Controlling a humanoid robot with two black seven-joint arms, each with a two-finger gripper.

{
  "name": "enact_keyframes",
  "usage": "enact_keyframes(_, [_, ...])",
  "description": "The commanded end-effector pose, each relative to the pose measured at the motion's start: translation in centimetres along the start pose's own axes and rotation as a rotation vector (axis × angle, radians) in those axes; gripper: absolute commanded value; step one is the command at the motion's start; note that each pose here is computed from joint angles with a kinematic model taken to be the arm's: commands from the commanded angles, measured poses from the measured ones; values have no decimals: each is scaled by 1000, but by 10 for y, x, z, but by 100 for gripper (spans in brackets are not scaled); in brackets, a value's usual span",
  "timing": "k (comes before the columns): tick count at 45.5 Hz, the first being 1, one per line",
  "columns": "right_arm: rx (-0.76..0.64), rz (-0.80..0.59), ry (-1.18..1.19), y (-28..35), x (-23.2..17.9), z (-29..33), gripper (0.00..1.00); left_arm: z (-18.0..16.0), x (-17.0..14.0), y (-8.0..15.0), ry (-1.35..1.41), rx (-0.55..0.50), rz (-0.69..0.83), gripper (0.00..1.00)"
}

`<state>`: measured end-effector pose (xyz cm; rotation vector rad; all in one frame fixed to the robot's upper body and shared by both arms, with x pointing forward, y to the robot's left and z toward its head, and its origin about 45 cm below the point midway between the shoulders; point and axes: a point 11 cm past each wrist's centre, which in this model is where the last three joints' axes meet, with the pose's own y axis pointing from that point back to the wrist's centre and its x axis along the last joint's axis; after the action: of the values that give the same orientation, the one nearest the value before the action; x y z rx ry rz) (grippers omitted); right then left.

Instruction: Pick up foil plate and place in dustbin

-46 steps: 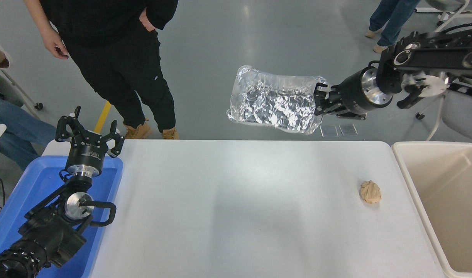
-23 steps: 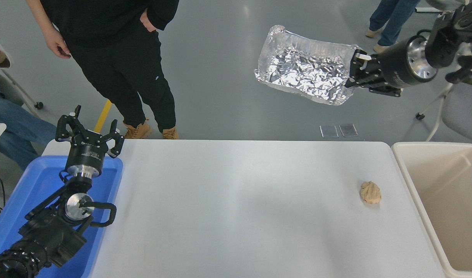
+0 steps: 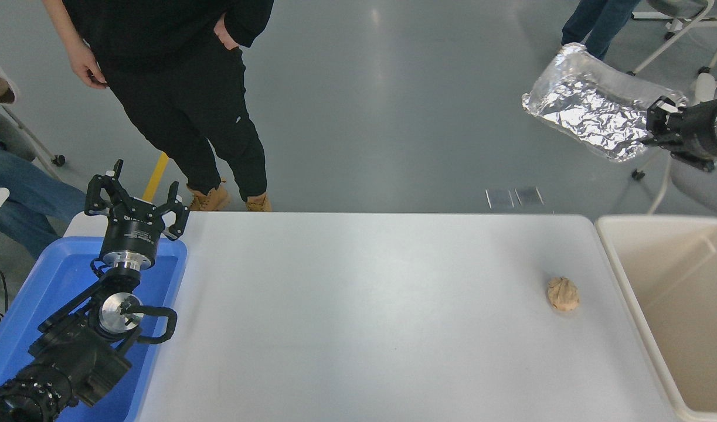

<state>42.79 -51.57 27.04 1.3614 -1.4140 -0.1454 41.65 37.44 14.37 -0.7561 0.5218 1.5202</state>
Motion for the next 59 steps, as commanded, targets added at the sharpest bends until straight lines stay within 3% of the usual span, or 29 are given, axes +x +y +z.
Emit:
enact_keyframes(1, [-173,139,-176,-29,-9,96,0,0,0,0,1,0,0,99])
enact_keyframes(19, [-352,255,-356,-43,-46,203,0,0,0,0,-1,0,0,99])
enact_keyframes(41, [-445,220,-429,-49,-99,262,0,0,0,0,0,0,-1,99])
enact_keyframes(42, [-445,219,-428,-49,-99,261,8,0,0,0,1,0,-1,99])
enact_keyframes(44, [-445,219,-423,-49,-100,261,35,0,0,0,1,0,-1,99])
enact_keyframes(47, [-440,219,-424,-50,-99,258,62,0,0,0,-1,0,0,99])
enact_keyframes(51, [-431,210,-426,-52,-102,253,86,0,0,0,0,0,-1,99])
enact_keyframes(55, [-417,205,-418,-54,-102,245,99,0,0,0,2,-1,-1,99])
enact_keyframes(59, [-391,207,-414,-56,-95,231,100,0,0,0,1,0,-1,99])
